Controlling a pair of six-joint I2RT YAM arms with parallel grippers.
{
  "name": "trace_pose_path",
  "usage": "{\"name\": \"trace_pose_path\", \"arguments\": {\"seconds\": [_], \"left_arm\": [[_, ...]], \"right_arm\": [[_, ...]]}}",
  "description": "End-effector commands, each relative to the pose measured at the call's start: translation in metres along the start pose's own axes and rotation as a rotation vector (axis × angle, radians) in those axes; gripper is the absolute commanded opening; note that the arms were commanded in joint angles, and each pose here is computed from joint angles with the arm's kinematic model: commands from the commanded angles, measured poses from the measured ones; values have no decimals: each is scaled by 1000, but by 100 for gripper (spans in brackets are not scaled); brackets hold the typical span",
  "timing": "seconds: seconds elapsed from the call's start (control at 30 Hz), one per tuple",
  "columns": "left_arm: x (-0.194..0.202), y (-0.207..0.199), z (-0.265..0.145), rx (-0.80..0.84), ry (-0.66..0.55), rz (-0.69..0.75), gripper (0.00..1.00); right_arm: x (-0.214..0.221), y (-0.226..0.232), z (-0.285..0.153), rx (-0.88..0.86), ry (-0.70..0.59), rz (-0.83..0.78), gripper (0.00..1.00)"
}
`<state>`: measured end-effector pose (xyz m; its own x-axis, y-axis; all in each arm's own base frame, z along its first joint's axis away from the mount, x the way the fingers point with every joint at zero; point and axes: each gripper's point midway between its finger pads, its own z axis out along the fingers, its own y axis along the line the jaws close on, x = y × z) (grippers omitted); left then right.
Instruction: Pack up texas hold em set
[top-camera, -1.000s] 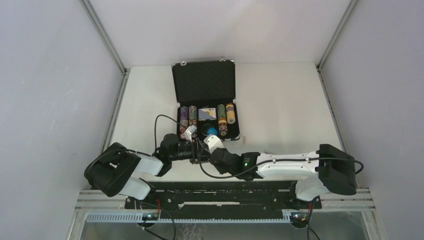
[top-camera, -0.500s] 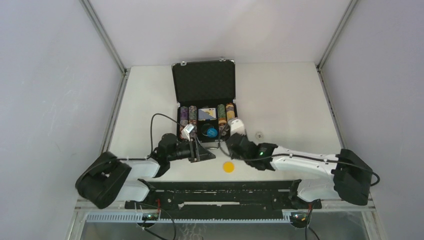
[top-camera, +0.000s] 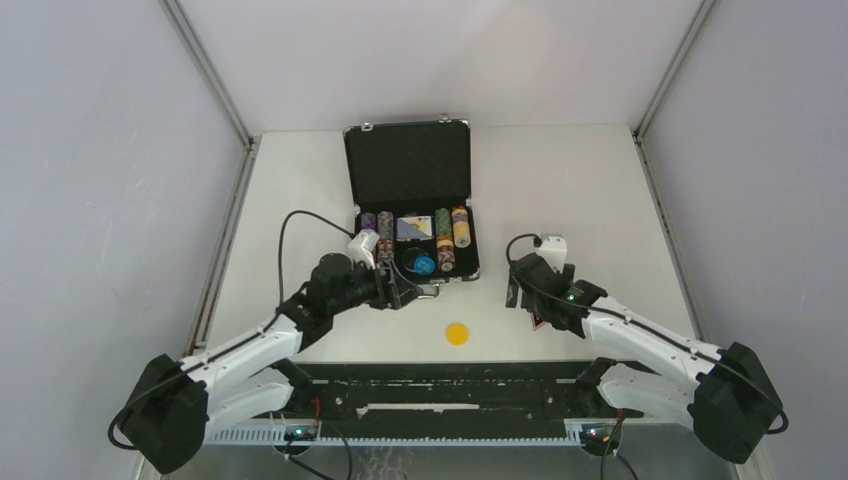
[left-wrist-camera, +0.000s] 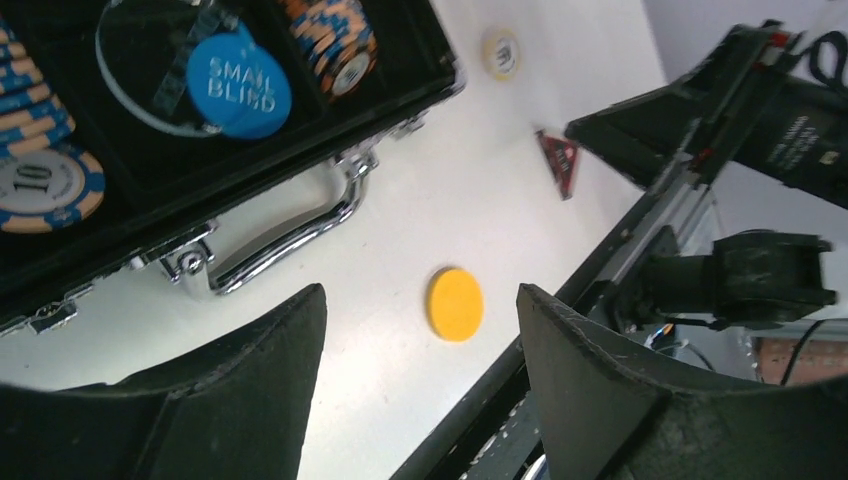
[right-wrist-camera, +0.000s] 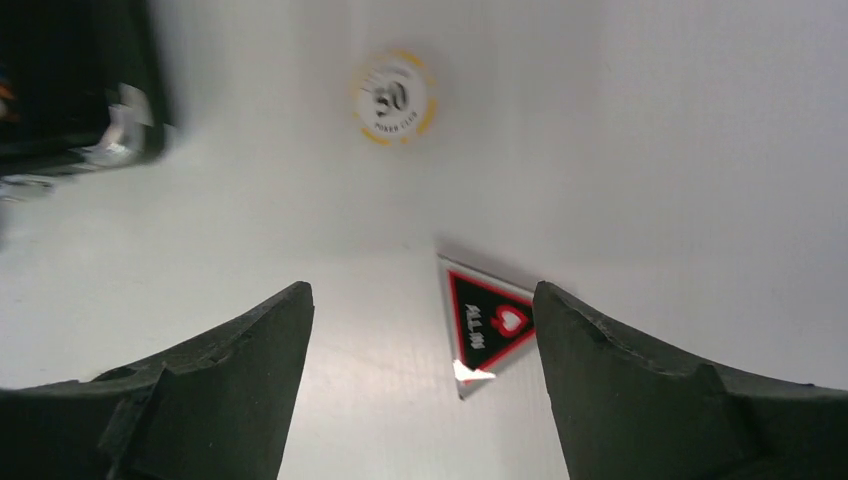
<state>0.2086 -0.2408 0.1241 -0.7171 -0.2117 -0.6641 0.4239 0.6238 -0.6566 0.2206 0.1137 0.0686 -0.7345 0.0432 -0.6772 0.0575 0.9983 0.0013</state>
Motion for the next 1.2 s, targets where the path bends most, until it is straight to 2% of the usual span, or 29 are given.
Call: {"name": "trace_pose_path", "arguments": {"seconds": [0.0, 0.13, 0.53, 0.57, 0.77, 0.8, 0.93, 1.03, 1.17], "left_arm": [[-4, -1, 9, -22, 37, 32, 75], [-2, -5, 15, -1, 59, 22, 75], [6, -4, 23, 10, 100, 2, 75], [7, -4, 24, 12, 105, 1, 75], [13, 0, 32, 14, 139, -9, 75], [14, 0, 33, 15, 144, -12, 75], [15, 1, 35, 15, 149, -15, 75], [15, 1, 36, 12, 150, -13, 75], [15, 2, 37, 9, 153, -13, 75]], "right_arm": [[30, -16, -5, 34, 89, 136, 89], [47, -26, -5, 83, 133, 176, 91], [57, -43, 12, 210, 182, 184, 97], [56, -44, 14, 212, 184, 185, 94], [57, -36, 20, 181, 202, 174, 55], [57, -33, 21, 168, 206, 171, 53], [55, -24, 27, 129, 205, 166, 53], [52, -15, 32, 95, 209, 189, 45], [42, 2, 34, 32, 212, 211, 43]]}}
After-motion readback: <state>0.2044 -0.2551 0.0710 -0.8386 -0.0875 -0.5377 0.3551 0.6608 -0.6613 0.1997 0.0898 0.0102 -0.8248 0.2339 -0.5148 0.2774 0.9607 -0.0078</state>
